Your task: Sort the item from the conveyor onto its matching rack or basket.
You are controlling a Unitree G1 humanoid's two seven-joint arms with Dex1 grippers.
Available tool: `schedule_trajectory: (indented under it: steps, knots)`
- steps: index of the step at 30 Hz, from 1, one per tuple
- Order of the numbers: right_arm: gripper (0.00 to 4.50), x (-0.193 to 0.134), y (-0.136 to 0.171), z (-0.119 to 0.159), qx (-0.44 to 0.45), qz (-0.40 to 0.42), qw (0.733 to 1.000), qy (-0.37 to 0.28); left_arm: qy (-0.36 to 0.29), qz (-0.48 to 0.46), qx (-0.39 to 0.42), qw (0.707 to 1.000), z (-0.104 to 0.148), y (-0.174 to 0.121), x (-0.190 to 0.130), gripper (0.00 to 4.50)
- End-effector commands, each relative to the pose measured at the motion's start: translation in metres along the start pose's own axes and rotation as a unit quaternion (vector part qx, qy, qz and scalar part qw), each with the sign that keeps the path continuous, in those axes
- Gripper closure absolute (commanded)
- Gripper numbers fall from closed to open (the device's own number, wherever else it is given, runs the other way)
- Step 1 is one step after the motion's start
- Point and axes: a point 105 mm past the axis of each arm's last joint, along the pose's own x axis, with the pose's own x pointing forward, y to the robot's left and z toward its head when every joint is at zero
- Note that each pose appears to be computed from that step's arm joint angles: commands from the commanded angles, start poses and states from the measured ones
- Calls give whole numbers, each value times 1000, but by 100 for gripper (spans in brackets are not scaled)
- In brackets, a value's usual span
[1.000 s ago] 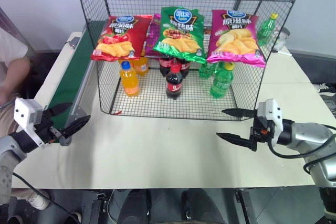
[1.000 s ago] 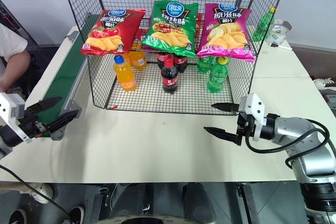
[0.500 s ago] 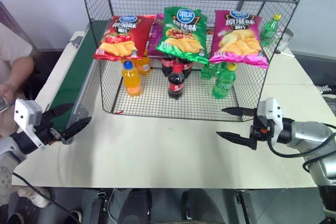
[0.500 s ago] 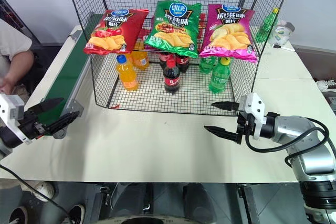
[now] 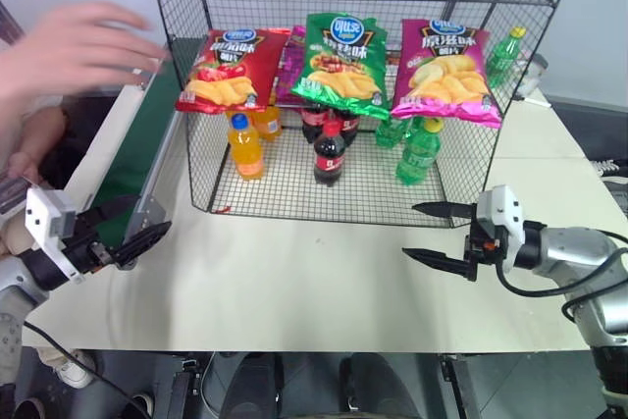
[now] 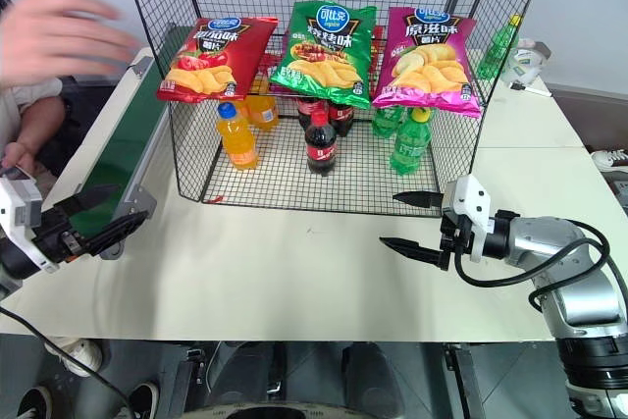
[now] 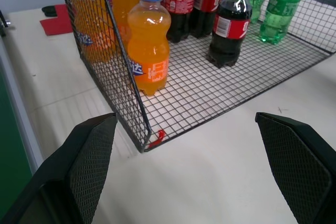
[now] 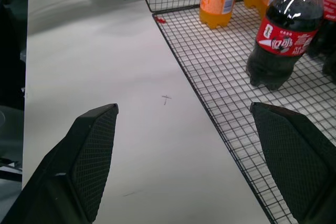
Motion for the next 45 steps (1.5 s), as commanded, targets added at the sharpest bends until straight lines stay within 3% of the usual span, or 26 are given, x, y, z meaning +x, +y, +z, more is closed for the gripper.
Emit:
schedule_trajectory:
  steps: [1,45]
  knots:
    - [31,0,-2,8,-19,-1,1000,-12,-18,6,15,1000,10,1,-5,0]
    - [31,5,-2,13,-21,3,999,-28,-17,-22,0,1000,7,-6,-7,0]
